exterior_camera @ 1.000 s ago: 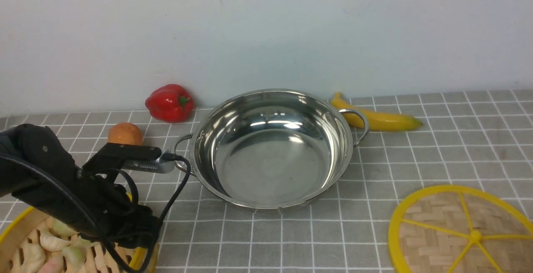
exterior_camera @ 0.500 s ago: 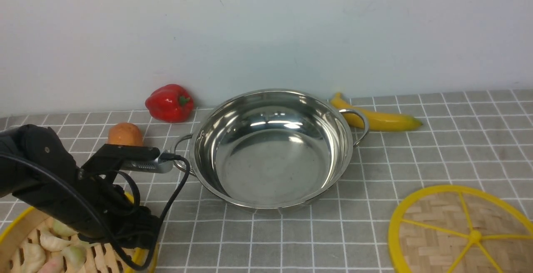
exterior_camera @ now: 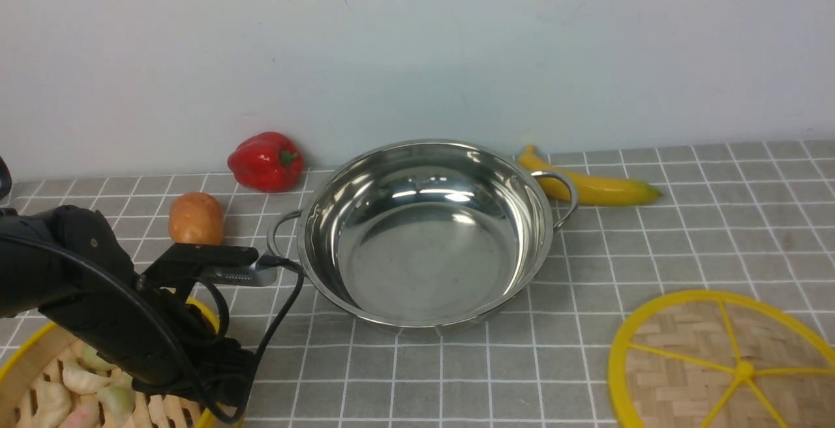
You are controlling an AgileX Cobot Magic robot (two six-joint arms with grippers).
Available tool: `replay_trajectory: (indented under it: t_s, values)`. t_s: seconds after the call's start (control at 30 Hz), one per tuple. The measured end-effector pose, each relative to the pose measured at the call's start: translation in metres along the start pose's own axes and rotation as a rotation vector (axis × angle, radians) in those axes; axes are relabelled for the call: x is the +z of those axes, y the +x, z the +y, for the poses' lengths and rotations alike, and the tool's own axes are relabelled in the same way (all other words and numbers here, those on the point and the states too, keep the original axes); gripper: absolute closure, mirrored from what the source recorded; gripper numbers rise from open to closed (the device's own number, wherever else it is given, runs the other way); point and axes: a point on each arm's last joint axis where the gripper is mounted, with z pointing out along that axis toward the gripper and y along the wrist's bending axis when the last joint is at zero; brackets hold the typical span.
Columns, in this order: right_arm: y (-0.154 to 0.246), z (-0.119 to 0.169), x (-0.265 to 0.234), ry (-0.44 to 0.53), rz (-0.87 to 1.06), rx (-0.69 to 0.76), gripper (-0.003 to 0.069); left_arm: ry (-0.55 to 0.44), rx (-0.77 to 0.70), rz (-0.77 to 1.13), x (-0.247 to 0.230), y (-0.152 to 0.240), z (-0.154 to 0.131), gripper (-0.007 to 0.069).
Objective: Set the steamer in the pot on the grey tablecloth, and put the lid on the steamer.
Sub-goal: 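Grasp the rim of the steamer basket holding the buns with the left gripper, then place the bamboo steamer basket with dumplings into the steel pot with the left gripper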
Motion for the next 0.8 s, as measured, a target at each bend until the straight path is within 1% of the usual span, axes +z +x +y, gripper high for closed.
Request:
replay_trajectory:
  t_s: [0.03,0.13,0.17,0.23,0.27,0.37,0.6,0.7,0.8]
  values:
    - [0.0,0.0,0.0,0.0,0.0,0.0,0.0416,0.001,-0.001,0.0,0.0,0.0,0.0,0.0317]
    - [0.0,0.0,0.0,0.0,0.0,0.0,0.0416,0.016,-0.018,-0.003,0.0,0.0,-0.002,0.044]
    - [0.0,0.0,0.0,0.0,0.0,0.0,0.0416,0.017,-0.018,-0.004,0.0,0.0,-0.002,0.0448]
    - [0.0,0.0,0.0,0.0,0.0,0.0,0.0416,0.024,-0.031,-0.003,0.0,0.0,-0.003,0.0531]
    - [0.0,0.0,0.0,0.0,0.0,0.0,0.0416,0.027,-0.04,0.002,0.0,0.0,-0.003,0.0554]
    - [0.0,0.0,0.0,0.0,0.0,0.0,0.0416,0.025,-0.037,0.01,0.0,0.001,-0.003,0.058]
    - [0.0,0.0,0.0,0.0,0.0,0.0,0.0416,0.006,0.009,0.019,-0.011,0.002,-0.003,0.0587]
    - [0.0,0.0,0.0,0.0,0.0,0.0,0.0416,-0.005,0.042,0.014,-0.028,-0.001,-0.005,0.0594]
    - [0.0,0.0,0.0,0.0,0.0,0.0,0.0416,-0.003,0.077,-0.055,-0.069,-0.011,-0.013,0.0582]
